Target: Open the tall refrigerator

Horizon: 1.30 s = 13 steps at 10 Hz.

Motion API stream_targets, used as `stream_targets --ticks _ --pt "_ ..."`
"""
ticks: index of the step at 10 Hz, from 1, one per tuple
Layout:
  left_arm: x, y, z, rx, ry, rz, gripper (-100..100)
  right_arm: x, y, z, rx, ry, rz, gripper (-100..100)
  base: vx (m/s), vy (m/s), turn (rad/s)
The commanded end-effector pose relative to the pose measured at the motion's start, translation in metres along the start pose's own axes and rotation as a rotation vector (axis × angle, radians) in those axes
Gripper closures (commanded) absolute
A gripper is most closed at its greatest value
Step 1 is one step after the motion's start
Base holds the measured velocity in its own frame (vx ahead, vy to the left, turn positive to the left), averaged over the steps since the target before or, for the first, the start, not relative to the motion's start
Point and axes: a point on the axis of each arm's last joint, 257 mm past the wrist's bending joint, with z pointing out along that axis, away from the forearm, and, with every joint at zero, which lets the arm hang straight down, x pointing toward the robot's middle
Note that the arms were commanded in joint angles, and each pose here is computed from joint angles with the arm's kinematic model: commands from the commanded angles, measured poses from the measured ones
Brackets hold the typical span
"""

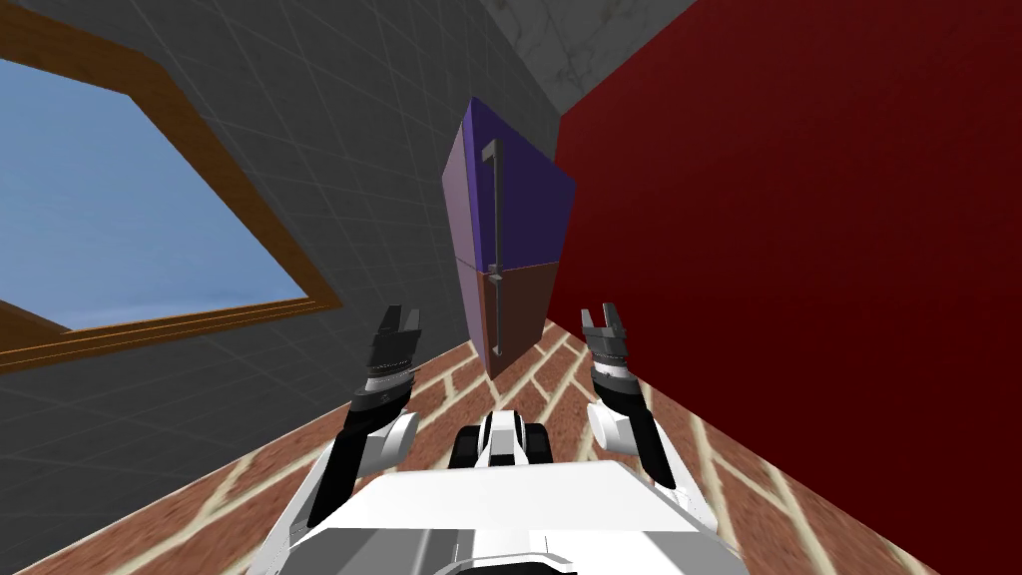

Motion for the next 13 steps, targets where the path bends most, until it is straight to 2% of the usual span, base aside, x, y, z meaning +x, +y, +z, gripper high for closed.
stream_targets --ticks 1,7,13 --pt "0.0 0.0 0.0 0.0 0.0 0.0 0 0.001 -0.012 -0.003 0.034 0.062 -0.087 -100 0.053 0.116 -0.049" --pt "0.0 0.0 0.0 0.0 0.0 0.0 0 -0.003 -0.052 -0.015 0.122 0.228 -0.378 -100 0.07 0.164 -0.067" --pt "0.0 0.0 0.0 0.0 0.0 0.0 0 -0.029 -0.095 -0.028 0.199 0.416 -0.753 -100 0.086 0.217 -0.089"
